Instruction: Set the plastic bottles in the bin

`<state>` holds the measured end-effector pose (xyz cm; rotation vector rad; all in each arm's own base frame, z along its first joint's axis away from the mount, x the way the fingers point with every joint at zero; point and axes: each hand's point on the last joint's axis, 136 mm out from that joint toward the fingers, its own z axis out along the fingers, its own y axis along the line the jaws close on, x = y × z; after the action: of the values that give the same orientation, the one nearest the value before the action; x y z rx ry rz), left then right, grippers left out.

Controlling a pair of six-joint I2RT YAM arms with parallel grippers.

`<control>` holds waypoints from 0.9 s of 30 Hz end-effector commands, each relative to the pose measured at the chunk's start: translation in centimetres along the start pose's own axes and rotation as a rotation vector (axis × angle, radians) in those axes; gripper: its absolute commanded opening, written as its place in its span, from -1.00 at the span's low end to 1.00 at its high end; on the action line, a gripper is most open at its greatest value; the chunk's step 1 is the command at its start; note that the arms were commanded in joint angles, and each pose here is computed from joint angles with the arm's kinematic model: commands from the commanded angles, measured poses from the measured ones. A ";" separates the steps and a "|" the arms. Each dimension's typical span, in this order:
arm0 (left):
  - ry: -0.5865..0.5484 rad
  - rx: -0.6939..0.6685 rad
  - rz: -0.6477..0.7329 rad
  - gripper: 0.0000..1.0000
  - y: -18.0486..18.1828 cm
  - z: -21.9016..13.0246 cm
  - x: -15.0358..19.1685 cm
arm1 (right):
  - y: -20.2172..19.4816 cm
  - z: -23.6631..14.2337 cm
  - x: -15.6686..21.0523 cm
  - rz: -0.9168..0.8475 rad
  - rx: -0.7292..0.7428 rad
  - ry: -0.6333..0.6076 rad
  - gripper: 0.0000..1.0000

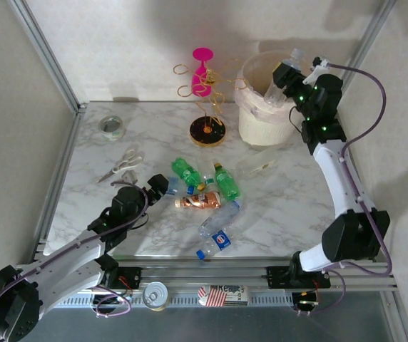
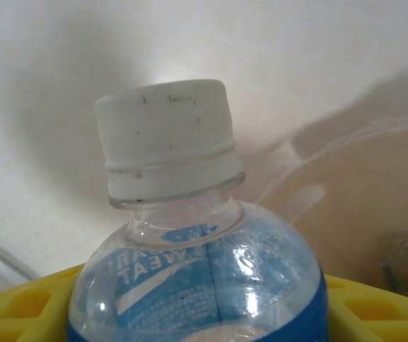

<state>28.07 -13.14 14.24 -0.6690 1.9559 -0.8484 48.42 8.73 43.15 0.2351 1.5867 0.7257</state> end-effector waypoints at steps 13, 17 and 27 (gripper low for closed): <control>-0.049 -0.021 -0.038 0.99 1.9 -1.6 -0.6 | -3.4 7.7 1.6 -0.047 0.036 0.083 0.40; -0.047 -0.017 -0.027 0.99 1.5 -1.5 -0.7 | -3.1 7.7 1.2 -0.070 0.039 0.097 0.90; 0.000 0.035 0.041 0.99 -0.9 -0.5 -0.5 | -0.9 1.7 0.4 -0.175 0.068 0.079 0.98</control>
<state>26.91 -12.23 12.27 -0.6795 2.0000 -0.8033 53.37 8.46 39.60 0.1710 1.7345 0.5844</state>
